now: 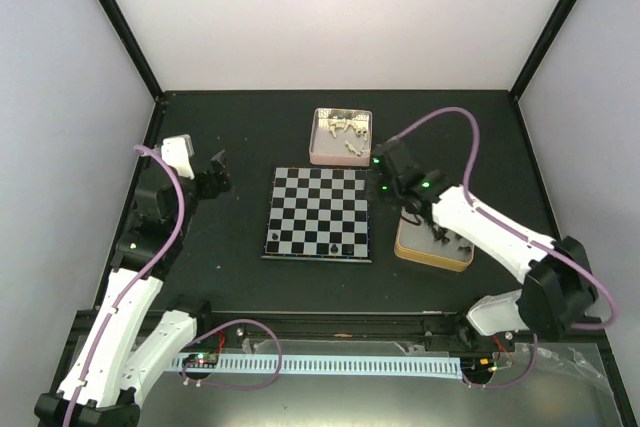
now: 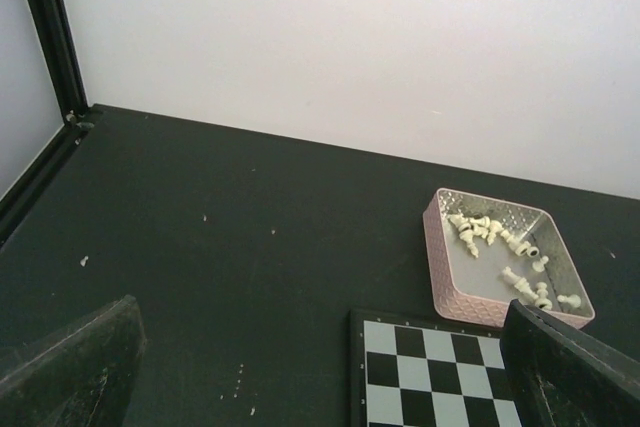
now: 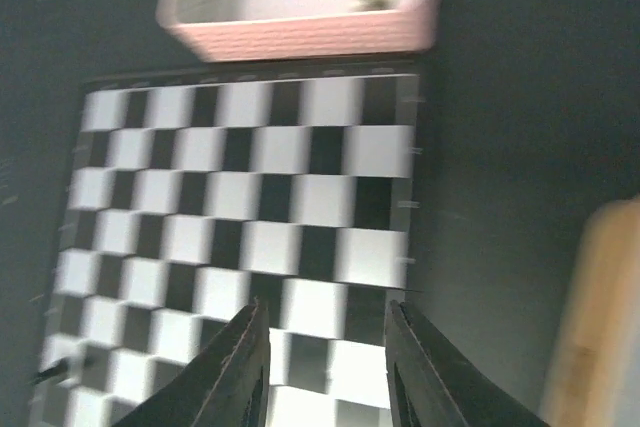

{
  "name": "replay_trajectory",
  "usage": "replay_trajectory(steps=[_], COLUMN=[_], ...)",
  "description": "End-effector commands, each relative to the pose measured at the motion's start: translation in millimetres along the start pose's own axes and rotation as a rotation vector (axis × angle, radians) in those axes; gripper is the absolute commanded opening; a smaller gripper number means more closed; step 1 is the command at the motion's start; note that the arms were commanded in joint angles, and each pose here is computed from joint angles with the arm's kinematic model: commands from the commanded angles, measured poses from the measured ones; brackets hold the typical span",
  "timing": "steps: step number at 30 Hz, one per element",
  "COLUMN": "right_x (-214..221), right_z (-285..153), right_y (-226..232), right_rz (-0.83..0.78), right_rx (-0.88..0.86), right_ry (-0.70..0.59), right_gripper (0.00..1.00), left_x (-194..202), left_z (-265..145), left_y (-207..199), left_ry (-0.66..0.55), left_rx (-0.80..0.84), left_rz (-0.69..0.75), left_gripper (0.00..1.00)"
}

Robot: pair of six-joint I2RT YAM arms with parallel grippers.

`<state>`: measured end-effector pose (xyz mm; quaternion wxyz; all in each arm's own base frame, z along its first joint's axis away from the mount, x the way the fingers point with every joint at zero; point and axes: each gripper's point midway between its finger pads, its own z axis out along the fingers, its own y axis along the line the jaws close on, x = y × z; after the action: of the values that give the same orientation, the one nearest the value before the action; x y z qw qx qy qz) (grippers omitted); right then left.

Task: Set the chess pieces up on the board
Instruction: Pick up the chess piece from the storage box.

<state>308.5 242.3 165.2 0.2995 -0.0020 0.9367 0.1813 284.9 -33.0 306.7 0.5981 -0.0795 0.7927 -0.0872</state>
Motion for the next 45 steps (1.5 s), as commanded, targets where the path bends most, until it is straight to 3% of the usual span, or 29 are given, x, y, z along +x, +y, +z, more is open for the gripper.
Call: replay_trajectory(steps=[1,7,13,19,31,37,45], right_x=[-1,12,42,55,56,64,57], right_z=[-18,-36,-22,-5,5,10,1], right_y=[-92,-185,-242,-256,-266,-271,-274], right_rz=[0.04,0.171,0.303,0.313,0.329,0.327,0.306], right_rx=[0.26,0.457,0.49,0.472,0.509,0.533,0.559], right_ry=[-0.043,-0.061,0.049,0.16,0.157,0.199,0.158], right_gripper=[0.31,0.27,0.24,0.24,0.23,0.18,0.02], left_x=[-6,-5,-4,-3,-3,-3,-4], left_z=[0,1,1,2,2,2,2], left_y=[-6,-5,-5,-6,-6,-5,-6], left_ry=[-0.02,-0.018,-0.016,-0.014,-0.012,-0.013,-0.015], left_rx=[0.036,0.035,0.035,0.04,0.039,0.036,0.039], left_rz=[0.009,0.01,0.01,0.009,0.009,0.01,0.009], left_gripper=[0.99,0.99,0.99,0.99,0.99,0.99,0.99])
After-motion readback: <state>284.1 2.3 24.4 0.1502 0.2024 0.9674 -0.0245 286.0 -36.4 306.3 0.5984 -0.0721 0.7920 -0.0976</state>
